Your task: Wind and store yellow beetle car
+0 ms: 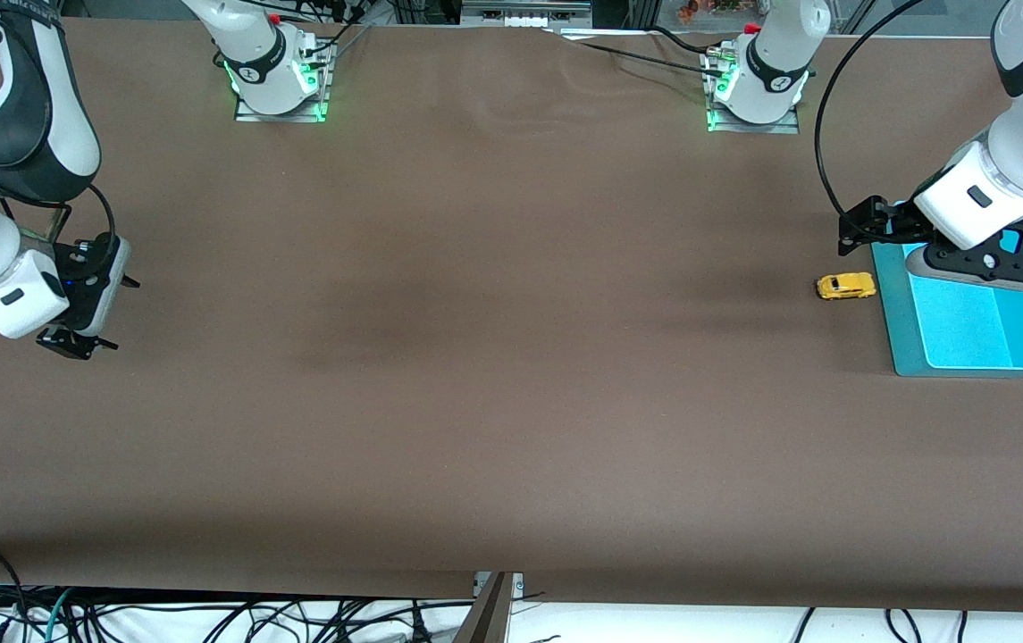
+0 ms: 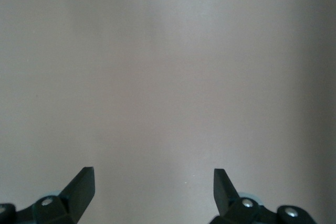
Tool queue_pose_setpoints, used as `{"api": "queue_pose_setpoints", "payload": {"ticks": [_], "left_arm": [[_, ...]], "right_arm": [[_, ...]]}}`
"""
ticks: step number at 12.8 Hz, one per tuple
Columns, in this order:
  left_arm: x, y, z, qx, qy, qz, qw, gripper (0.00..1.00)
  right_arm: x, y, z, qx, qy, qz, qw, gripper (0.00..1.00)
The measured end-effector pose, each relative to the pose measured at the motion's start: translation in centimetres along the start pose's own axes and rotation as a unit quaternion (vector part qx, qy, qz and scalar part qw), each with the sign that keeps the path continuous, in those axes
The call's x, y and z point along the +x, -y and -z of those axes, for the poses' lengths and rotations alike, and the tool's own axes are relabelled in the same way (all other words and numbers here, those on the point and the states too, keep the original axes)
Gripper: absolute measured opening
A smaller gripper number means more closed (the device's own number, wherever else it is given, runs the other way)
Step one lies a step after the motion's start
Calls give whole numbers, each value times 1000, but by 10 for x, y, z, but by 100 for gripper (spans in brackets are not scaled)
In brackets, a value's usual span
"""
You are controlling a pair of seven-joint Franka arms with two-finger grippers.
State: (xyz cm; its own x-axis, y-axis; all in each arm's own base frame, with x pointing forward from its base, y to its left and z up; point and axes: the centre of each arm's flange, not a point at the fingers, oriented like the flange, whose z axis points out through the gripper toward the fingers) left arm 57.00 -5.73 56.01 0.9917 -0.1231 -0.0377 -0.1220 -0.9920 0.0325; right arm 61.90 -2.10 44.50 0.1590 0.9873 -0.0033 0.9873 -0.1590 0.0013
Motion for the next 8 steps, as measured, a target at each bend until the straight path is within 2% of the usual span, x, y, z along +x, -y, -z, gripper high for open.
{"api": "queue_pose_setpoints", "payload": {"ticks": [4, 8], "left_arm": [[0, 0, 0, 0, 0, -1, 1000, 100], [-1, 1, -1, -1, 6, -55, 998, 100]], "right_arm": [[25, 17, 35, -10, 8, -96, 995, 100], [53, 39, 70, -22, 13, -217, 976, 100]]}}
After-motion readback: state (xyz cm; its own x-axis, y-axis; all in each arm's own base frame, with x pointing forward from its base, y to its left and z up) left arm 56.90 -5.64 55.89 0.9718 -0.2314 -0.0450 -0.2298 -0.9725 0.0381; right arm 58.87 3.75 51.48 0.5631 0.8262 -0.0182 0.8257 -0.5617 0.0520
